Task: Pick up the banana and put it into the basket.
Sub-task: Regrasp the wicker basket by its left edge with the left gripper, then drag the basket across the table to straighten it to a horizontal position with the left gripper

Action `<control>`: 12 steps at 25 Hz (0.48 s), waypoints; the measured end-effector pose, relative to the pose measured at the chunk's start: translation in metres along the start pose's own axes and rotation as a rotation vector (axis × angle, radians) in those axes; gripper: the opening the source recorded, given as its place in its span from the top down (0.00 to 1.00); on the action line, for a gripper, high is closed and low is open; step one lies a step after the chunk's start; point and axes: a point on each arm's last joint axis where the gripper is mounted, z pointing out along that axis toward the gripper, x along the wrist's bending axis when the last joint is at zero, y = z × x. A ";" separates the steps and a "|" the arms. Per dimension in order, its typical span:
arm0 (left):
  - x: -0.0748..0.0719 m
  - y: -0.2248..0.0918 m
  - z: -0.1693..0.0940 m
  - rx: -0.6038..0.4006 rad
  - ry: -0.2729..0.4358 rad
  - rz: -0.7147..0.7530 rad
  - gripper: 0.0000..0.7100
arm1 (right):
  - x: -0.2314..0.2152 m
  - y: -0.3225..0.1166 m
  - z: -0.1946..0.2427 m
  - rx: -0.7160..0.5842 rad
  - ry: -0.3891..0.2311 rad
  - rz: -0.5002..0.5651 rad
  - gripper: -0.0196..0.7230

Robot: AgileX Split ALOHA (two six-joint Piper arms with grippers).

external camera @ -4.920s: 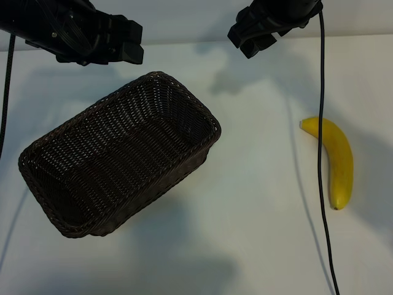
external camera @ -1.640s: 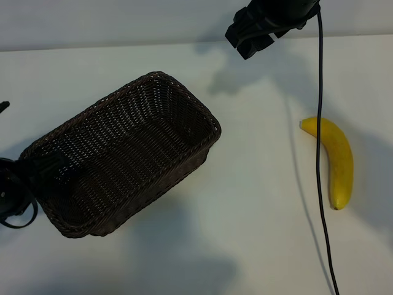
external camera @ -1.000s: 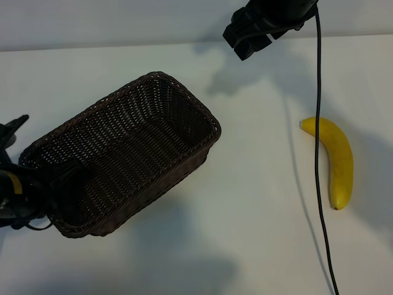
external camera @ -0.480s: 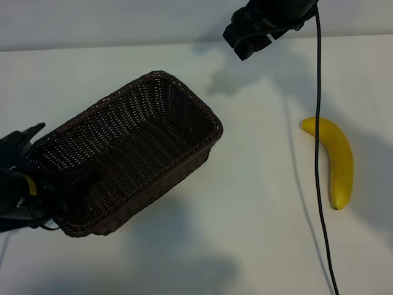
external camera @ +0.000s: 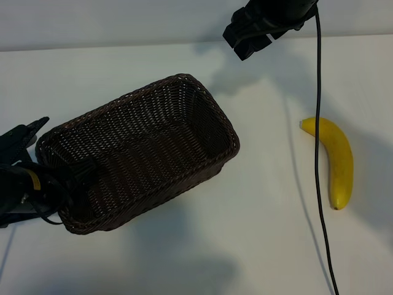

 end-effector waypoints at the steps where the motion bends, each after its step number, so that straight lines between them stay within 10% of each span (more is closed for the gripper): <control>1: 0.000 0.000 -0.001 -0.001 -0.006 0.004 0.78 | 0.000 0.000 0.000 0.000 0.000 0.000 0.17; 12: -0.002 0.034 -0.036 0.031 -0.051 0.195 0.78 | 0.000 0.000 0.000 0.000 0.000 0.000 0.17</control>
